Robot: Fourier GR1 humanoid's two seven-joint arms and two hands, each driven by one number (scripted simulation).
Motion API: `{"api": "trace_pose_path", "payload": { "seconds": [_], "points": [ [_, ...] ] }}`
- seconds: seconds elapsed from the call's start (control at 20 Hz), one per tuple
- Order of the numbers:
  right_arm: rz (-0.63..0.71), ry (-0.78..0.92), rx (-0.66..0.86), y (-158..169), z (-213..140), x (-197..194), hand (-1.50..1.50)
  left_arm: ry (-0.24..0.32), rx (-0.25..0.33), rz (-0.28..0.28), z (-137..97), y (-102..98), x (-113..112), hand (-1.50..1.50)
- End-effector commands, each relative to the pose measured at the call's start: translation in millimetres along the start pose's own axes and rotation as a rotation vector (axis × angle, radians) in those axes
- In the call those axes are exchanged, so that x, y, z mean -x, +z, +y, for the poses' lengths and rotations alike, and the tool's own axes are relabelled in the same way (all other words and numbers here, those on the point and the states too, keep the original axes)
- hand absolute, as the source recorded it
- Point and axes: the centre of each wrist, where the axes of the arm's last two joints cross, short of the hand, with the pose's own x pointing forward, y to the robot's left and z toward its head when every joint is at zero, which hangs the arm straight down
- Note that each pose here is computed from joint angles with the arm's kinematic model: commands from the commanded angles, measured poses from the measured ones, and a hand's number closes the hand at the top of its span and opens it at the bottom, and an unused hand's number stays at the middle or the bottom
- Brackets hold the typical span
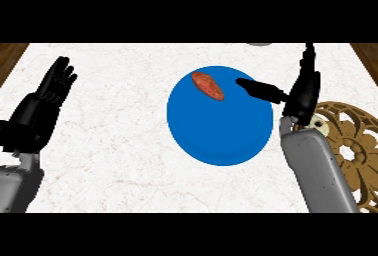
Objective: Pick the sweet potato from the placemat and place it in the plate
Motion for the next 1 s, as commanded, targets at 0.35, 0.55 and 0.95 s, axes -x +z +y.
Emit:
{"api": "trace_pose_path", "payload": {
  "seconds": [0.35, 0.55, 0.95],
  "points": [
    [-0.045, 0.01, 0.007, 50, -130, 38, -1.5, 0.0, 0.0, -0.019, 18, 4, -1, 0.0],
    [-0.048, 0.039, -0.006, 53, -170, 47, -1.5, 0.007, 0.007, -0.009, -1, 0, -5, 0.0],
    [-0.084, 0.107, 0.034, 69, -210, 60, -1.5, -0.002, 0.004, -0.014, 5, -6, -5, 0.0]
  ]
}}
